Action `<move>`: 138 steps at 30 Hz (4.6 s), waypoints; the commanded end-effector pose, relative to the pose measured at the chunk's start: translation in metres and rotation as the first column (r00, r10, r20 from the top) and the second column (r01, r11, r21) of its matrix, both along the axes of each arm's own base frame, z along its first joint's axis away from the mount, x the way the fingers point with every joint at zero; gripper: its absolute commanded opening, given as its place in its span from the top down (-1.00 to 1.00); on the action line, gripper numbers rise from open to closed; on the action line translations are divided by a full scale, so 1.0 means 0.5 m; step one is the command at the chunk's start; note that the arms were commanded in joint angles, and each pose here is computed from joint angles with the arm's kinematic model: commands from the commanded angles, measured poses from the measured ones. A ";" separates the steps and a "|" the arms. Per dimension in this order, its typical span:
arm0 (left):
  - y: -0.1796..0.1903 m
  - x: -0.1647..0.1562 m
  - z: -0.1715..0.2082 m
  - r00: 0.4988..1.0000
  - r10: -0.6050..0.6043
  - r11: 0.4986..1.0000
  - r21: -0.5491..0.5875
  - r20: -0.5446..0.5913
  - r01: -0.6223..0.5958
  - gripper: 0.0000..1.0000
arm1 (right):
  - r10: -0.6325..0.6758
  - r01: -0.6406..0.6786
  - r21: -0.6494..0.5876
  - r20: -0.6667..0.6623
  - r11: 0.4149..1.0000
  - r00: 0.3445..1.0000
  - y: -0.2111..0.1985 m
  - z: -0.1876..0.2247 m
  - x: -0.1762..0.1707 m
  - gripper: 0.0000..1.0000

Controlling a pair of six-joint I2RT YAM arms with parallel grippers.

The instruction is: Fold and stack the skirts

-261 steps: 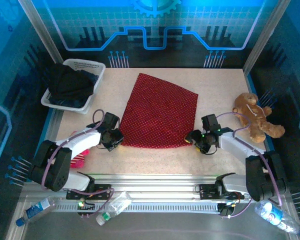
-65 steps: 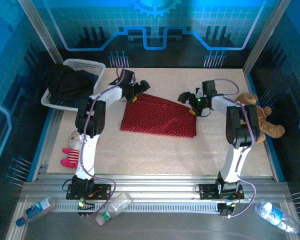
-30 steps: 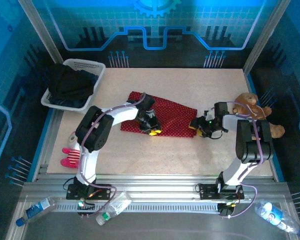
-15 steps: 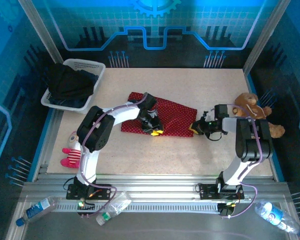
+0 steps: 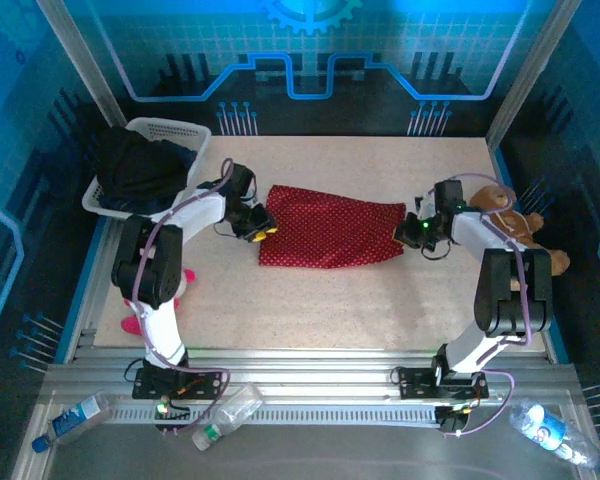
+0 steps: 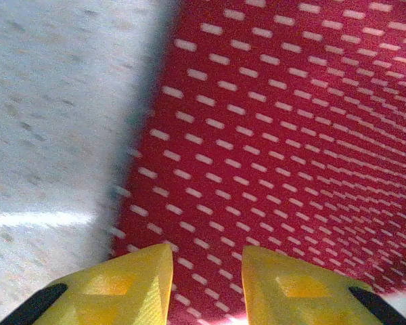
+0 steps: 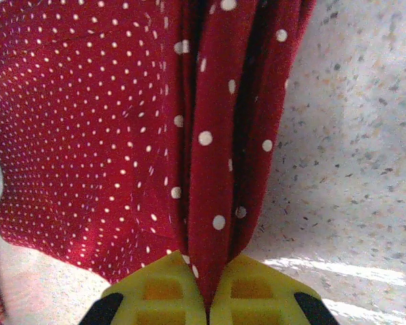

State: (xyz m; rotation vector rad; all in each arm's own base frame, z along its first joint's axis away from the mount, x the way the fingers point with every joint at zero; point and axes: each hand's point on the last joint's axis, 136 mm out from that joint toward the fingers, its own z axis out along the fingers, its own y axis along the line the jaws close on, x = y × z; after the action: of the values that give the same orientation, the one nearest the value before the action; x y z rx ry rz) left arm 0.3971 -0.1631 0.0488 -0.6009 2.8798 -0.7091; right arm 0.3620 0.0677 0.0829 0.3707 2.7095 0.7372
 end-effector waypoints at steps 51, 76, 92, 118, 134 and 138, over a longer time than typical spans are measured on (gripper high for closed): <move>0.076 -0.043 0.012 0.995 0.098 0.986 0.135 0.022 -0.100 0.49 | 0.499 -0.496 -0.110 -0.001 0.861 0.867 0.631 0.066 0.076 0.41; -0.091 -0.034 0.056 0.994 0.081 0.991 -0.112 0.069 -0.073 0.53 | 0.458 -0.463 -0.143 -0.070 0.875 0.886 0.428 -0.066 0.190 1.00; -0.055 0.059 -0.067 0.998 -0.060 0.994 0.090 0.013 0.058 0.56 | 0.097 -0.069 0.195 -0.138 0.978 0.986 0.495 -0.111 -0.016 0.77; -0.138 0.011 0.159 0.964 -0.037 0.956 -0.271 0.264 0.110 -0.98 | 0.540 -0.494 -0.258 0.153 0.830 0.828 0.334 -0.028 0.091 0.01; -0.021 -0.015 -0.072 0.965 0.262 0.958 -0.126 0.021 -0.257 -0.98 | 0.222 -0.192 -0.185 0.159 0.964 0.962 0.264 -0.050 0.173 1.00; -0.028 -0.005 -0.065 0.969 0.242 0.962 -0.144 0.044 -0.234 -0.98 | 0.239 -0.236 -0.063 0.041 0.970 0.970 0.285 -0.132 0.159 0.91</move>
State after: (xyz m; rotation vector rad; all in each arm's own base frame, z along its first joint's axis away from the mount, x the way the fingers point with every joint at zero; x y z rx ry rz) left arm 0.4100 -0.1991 0.0543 -0.7873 2.5880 -1.0189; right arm 0.4416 0.2215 0.0518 -0.1291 2.6585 0.6891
